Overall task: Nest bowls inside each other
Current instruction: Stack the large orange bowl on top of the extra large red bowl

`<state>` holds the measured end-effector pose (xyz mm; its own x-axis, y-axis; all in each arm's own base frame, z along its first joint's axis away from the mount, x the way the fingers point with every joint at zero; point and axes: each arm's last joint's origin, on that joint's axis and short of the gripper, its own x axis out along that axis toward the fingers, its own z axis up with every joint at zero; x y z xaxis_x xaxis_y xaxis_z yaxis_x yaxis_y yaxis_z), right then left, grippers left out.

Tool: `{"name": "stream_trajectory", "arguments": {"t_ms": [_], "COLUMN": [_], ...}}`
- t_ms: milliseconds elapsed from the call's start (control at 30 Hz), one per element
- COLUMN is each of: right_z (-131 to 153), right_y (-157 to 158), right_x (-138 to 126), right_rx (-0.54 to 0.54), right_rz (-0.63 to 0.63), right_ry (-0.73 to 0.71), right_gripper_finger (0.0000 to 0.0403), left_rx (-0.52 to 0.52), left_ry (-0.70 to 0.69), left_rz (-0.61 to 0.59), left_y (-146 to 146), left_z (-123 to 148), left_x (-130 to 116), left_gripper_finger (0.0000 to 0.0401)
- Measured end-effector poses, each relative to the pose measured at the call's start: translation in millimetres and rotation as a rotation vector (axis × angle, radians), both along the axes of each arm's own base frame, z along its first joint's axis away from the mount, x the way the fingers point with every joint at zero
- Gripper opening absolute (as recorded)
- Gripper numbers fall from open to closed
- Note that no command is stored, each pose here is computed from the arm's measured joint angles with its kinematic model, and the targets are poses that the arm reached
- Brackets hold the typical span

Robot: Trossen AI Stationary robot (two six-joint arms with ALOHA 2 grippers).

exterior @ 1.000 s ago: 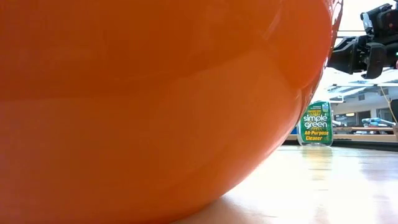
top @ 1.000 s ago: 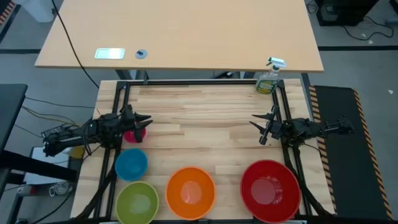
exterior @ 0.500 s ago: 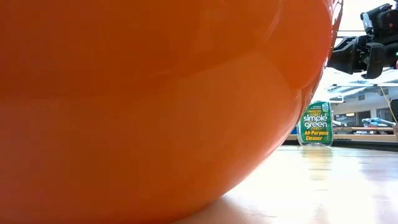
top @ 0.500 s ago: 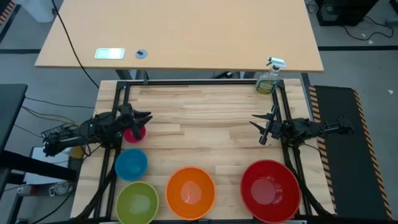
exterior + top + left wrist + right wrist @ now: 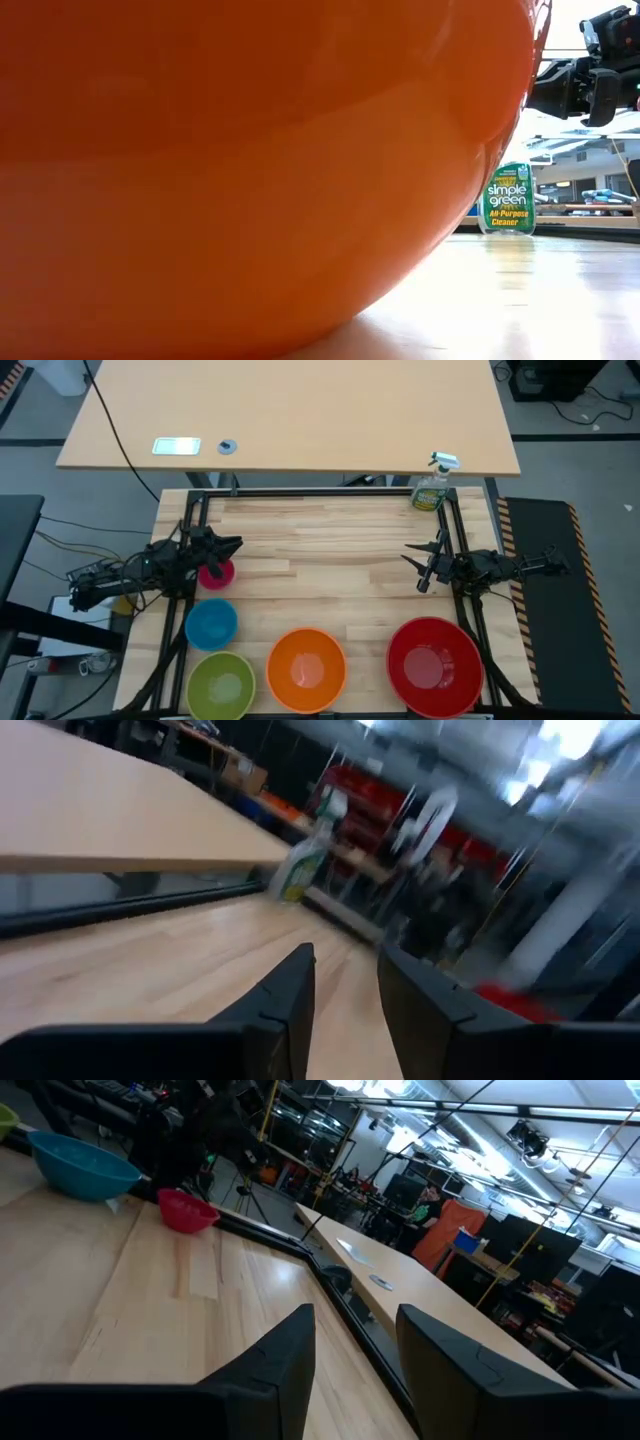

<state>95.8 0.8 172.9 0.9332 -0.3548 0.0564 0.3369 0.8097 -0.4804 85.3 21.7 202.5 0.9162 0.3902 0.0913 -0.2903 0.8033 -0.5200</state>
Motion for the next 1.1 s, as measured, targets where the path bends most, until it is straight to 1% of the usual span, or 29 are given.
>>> {"name": "stream_trajectory", "arguments": {"t_ms": [67, 133, 200, 267, 333, 433, 500, 567, 633, 700, 800, 867, 933, 1000, 1100], "right_z": [3, 8, 15, 27, 39, 51, 55, 58, 61, 72, 99, 120, 139, 152, 164], "right_y": [-1, -2, -2, -2, -2, -3, -3, -3, -1, 1, 2, 2, 1, 1, 1], "right_x": [0, -1, -2, -5, -10, -15, -15, -14, -11, -5, 7, 20, 36, 55, 83], "right_rx": [-0.001, 0.021, 0.037, 0.052, 0.072, 0.157, 0.24, 0.311, 0.359, 0.394, 0.404, 0.387, 0.406, 0.494, 0.657], "right_rz": [-0.017, -0.027, -0.009, 0.02, 0.055, 0.111, 0.161, 0.237, 0.331, 0.395, 0.397, 0.354, 0.29, 0.217, 0.153], "right_ry": [-0.029, -0.088, -0.163, -0.298, -0.447, -0.623, -0.696, -0.742, -0.772, -0.769, -0.756, -0.736, -0.708, -0.673, -0.634], "right_gripper_finger": [0.0151, 0.0151, 0.0151, 0.0151, 0.0151, 0.0151, 0.0151, 0.0151, 0.0151, 0.0151, 0.0151, 0.0151, 0.0151, 0.0151, 0.0151], "left_rx": [-0.038, -0.043, -0.032, -0.014, -0.02, -0.044, -0.052, -0.052, -0.061, -0.076, -0.118, -0.141, -0.142, -0.125, -0.082], "left_ry": [-0.111, -0.208, -0.302, -0.394, -0.467, -0.564, -0.601, -0.616, -0.638, -0.659, -0.67, -0.654, -0.626, -0.588, -0.532], "left_rz": [0.016, 0.044, 0.056, 0.08, 0.126, 0.183, 0.19, 0.192, 0.187, 0.178, 0.162, 0.143, 0.109, 0.066, -0.012], "left_y": [0, 1, 1, 1, 2, 3, 3, 3, 3, 3, 4, 5, 5, 5, 5], "left_z": [8, 17, 25, 34, 39, 46, 48, 49, 51, 52, 54, 60, 68, 79, 99], "left_x": [-1, -4, -7, -11, -14, -20, -22, -23, -23, -21, -15, -9, -2, 6, 18], "left_gripper_finger": [0.0114, 0.0114, 0.0114, 0.0114, 0.0114, 0.0114, 0.0114, 0.0114, 0.0114, 0.0114, 0.0114, 0.0114, 0.0114, 0.0114, 0.0114]}}
